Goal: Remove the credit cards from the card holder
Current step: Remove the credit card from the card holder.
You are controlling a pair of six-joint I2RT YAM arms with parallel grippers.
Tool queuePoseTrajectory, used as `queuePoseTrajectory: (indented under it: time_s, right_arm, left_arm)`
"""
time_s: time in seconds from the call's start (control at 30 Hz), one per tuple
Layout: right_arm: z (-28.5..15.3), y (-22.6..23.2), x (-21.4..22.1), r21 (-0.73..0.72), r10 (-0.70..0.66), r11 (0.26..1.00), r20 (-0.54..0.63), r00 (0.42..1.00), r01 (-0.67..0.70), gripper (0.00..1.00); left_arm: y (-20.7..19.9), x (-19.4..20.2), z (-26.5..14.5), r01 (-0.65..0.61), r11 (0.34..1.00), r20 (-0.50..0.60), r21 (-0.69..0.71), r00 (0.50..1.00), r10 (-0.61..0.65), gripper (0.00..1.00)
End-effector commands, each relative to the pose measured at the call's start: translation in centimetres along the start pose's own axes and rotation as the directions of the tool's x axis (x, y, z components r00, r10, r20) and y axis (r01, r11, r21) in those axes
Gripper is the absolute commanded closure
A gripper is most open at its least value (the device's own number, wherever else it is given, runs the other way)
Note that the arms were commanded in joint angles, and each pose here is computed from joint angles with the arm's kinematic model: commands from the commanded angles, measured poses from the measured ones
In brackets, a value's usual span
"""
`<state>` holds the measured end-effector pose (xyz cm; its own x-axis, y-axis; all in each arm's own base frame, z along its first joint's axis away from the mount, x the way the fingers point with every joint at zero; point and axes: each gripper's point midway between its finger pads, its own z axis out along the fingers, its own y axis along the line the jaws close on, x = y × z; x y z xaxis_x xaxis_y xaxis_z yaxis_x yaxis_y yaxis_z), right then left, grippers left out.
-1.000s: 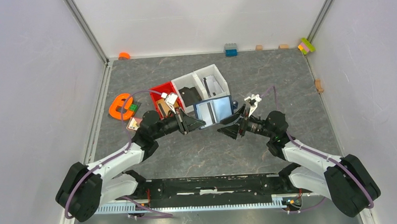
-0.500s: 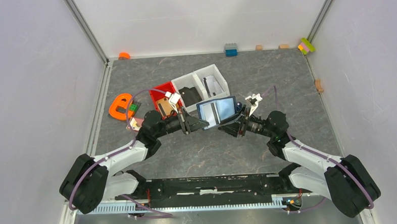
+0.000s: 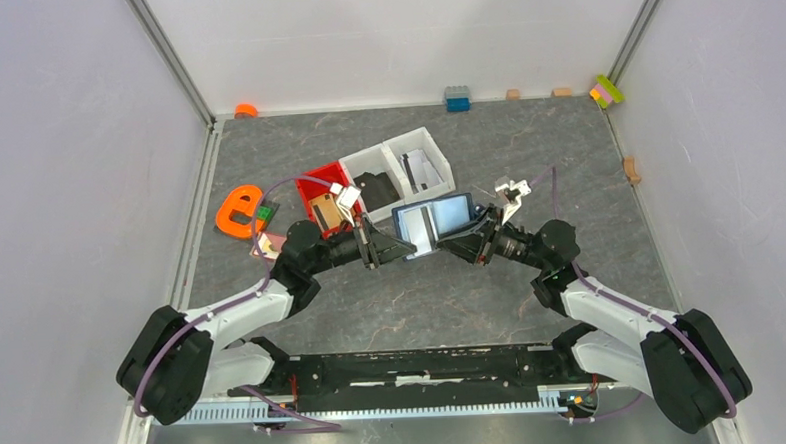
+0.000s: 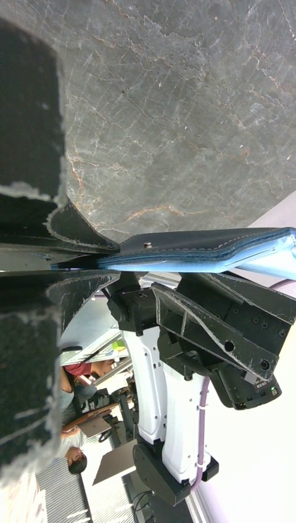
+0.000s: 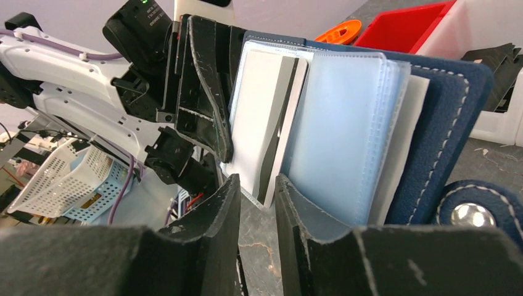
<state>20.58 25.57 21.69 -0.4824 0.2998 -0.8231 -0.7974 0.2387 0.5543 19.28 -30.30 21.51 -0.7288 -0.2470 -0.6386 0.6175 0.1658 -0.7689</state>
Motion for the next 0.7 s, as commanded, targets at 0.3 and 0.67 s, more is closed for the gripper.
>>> queuePoseTrajectory:
  time_s: [0.3, 0.67]
  right_arm:
    - [0.4, -0.3, 0.1, -0.005, 0.020, 1.000, -0.014, 1.000, -0.020, 0.50]
    - [0.1, 2.8, -0.3, -0.163, 0.057, 0.985, -0.005, 0.998, -0.057, 0.67]
  left_arm:
    - [-4.5, -0.6, -0.5, -0.067, 0.982, 0.013, 0.177, 0.998, 0.065, 0.98]
    - [-3.6, -0.5, -0.1, -0.048, 0.988, 0.013, 0.147, 0.999, 0.047, 0.98]
